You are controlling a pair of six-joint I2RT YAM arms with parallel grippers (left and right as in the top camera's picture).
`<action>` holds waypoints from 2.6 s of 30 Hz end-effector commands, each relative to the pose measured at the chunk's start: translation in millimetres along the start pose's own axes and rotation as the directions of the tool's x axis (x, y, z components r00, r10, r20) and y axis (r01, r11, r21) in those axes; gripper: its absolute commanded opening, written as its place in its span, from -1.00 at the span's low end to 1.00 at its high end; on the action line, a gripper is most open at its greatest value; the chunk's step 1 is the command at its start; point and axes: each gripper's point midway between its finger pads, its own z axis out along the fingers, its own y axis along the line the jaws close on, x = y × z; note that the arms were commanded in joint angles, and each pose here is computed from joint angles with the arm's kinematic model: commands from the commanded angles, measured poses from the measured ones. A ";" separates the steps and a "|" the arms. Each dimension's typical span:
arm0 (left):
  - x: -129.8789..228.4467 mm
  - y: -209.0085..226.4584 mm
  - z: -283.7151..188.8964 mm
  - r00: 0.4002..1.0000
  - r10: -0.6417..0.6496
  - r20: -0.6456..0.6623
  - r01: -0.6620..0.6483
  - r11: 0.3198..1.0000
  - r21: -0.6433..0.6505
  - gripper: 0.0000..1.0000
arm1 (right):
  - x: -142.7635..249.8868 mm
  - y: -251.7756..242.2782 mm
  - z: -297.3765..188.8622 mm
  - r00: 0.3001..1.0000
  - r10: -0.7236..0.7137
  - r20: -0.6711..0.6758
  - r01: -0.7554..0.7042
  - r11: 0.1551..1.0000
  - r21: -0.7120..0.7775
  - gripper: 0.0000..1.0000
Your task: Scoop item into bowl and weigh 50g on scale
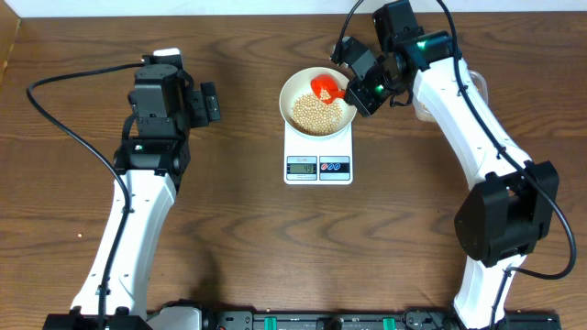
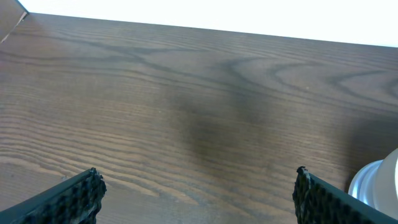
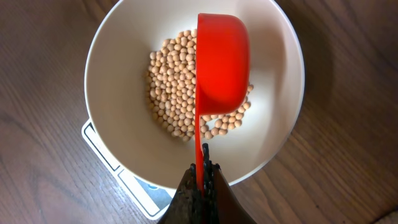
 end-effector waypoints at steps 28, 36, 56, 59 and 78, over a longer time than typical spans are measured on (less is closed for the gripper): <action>-1.3 1.2 1.1 1.000 0.015 0.000 -0.015 1.000 -0.001 0.97 | -20.3 11.1 -27.9 0.991 0.048 0.127 -0.031 0.990 -0.134 -0.98; -1.4 1.2 1.1 1.000 0.015 0.001 -0.015 1.000 -0.002 0.98 | -18.2 0.4 -34.9 0.985 0.095 0.147 -0.072 0.985 -0.154 -0.98; -1.4 1.2 1.1 1.000 0.015 0.001 -0.015 1.000 -0.002 0.97 | -11.8 -8.9 -29.3 0.992 0.076 0.101 -0.070 0.996 -0.061 -0.98; -1.4 1.2 1.1 1.000 0.015 0.001 -0.015 1.000 -0.002 0.97 | -10.8 -7.1 -27.2 0.995 0.051 0.087 -0.047 0.998 -0.045 -0.98; -1.4 1.2 1.1 1.000 0.015 0.001 -0.015 1.000 -0.002 0.97 | -10.9 0.5 -19.6 0.999 -0.003 0.046 0.002 1.000 0.007 -0.98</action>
